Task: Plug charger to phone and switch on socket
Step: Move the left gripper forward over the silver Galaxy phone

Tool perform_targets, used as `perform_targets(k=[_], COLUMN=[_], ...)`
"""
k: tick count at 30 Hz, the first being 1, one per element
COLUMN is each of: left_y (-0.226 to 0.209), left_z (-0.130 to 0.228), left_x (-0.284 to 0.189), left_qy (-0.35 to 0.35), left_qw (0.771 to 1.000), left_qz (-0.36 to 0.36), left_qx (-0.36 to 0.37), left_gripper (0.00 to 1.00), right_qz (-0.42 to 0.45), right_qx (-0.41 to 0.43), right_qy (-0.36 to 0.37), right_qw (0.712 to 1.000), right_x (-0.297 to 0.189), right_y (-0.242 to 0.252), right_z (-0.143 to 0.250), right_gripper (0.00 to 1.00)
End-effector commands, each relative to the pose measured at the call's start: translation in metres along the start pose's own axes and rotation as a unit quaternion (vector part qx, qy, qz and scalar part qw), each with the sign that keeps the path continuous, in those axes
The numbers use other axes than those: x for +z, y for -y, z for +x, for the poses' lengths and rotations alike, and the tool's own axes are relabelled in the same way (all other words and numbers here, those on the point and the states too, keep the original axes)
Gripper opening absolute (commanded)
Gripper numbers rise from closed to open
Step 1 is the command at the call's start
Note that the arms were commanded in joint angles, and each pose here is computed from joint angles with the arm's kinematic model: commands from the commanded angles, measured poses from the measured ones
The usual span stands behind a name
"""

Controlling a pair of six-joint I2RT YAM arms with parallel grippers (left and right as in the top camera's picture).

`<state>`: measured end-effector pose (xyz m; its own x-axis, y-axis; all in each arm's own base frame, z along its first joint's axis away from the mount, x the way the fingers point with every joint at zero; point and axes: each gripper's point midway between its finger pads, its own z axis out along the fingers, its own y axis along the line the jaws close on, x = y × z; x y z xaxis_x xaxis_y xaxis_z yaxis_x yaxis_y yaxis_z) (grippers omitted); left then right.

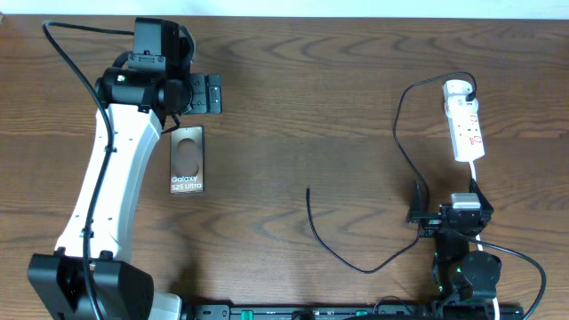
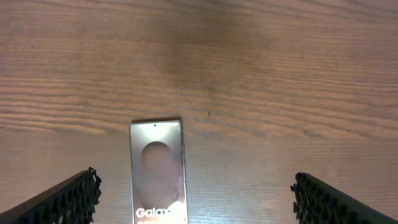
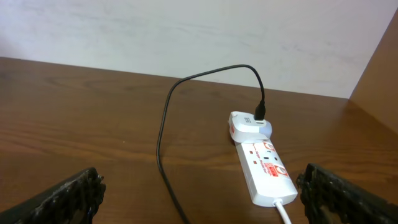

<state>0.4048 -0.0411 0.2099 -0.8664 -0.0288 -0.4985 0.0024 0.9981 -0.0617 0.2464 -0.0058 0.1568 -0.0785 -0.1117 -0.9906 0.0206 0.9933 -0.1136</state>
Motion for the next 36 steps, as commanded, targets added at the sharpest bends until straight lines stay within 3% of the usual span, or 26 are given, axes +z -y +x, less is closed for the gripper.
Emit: perform_targets(k=[1,10,15,21,29,36], left_y=[-0.014,-0.022,-0.024,-0.034,-0.049,-0.052], left_z=[0.008,0.064,0.079,0.086,0.085,0.091], left_x=[0.003,0.048,0.088,0.106,0.105,0.101], left_qy=[-0.015,-0.156,-0.202,-0.218,-0.224,-0.236], left_qw=[0.999,0.986,0.978,0.973,0.969,0.966], left_qz=[-0.036,-0.053,-0.059,-0.067,0.013,0.041], left_qx=[0.006,0.007,0.005,-0.03,-0.106,-0.095], left_gripper=[0.98,0.98,0.98,0.98,0.98,0.98], right_qz=[0.007,0.007,0.007,0.007,0.007,0.007], right_qx=[0.006,0.006,0.006,0.006,0.006,0.006], right_qy=[0.0,0.0,0.0,0.0,0.0,0.0], right_qw=[1.0,1.0,1.0,1.0,1.0,1.0], right_x=[0.0,0.0,0.0,0.0,0.0,0.0], right_y=[0.003,0.003,0.003,0.003,0.003,0.003], right_z=[0.0,0.0,0.0,0.0,0.0,0.0], right_gripper=[0.99,0.99,0.99,0.99,0.99,0.99])
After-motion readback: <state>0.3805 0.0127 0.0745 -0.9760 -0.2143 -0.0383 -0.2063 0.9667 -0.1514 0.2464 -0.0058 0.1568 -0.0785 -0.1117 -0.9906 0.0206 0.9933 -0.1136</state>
